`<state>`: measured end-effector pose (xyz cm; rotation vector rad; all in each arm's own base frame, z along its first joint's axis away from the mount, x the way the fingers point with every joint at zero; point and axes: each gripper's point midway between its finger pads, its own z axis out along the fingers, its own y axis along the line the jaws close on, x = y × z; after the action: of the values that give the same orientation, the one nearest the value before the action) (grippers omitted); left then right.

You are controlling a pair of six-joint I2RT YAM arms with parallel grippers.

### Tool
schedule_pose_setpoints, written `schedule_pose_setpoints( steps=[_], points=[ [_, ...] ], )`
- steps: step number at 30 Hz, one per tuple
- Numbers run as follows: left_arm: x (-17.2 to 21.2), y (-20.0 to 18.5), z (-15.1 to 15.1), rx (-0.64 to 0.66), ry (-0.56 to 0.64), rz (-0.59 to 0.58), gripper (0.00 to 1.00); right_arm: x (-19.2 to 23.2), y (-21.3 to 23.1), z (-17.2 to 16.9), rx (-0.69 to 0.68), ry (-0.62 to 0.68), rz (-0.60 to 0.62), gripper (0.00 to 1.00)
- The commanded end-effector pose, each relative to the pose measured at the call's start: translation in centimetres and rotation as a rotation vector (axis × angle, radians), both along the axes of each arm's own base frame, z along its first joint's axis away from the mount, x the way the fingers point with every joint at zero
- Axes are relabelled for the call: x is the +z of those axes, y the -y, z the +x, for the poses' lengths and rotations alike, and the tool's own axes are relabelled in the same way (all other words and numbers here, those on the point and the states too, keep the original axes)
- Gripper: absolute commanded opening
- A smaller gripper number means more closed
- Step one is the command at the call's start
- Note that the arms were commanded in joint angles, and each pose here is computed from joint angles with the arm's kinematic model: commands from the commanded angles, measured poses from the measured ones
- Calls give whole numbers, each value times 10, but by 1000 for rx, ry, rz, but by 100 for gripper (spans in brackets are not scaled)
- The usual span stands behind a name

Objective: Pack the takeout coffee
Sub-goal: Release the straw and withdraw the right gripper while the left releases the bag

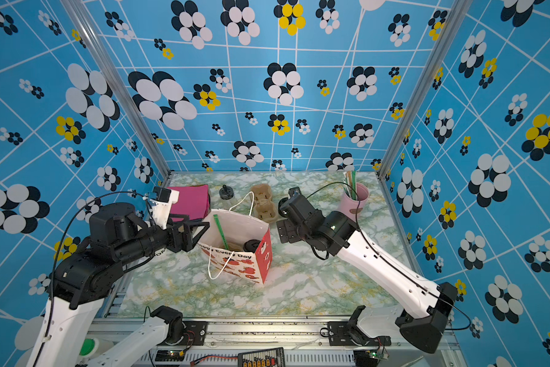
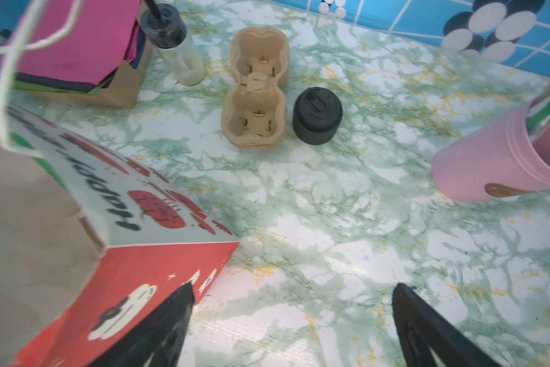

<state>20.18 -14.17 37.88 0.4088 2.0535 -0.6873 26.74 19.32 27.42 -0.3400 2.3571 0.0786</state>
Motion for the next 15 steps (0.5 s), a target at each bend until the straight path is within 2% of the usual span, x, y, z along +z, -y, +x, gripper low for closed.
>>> schedule_pose_setpoints(
  steps=[1,11,15],
  points=[
    [-19,22,-4,-80,-77,90,89,6,21,8,-60,66,24,99],
    [-49,116,-25,-358,-207,243,87,-13,62,17,-199,104,65,99],
    [-60,138,-23,-392,-234,281,82,-17,67,18,-223,113,84,99]
  ],
)
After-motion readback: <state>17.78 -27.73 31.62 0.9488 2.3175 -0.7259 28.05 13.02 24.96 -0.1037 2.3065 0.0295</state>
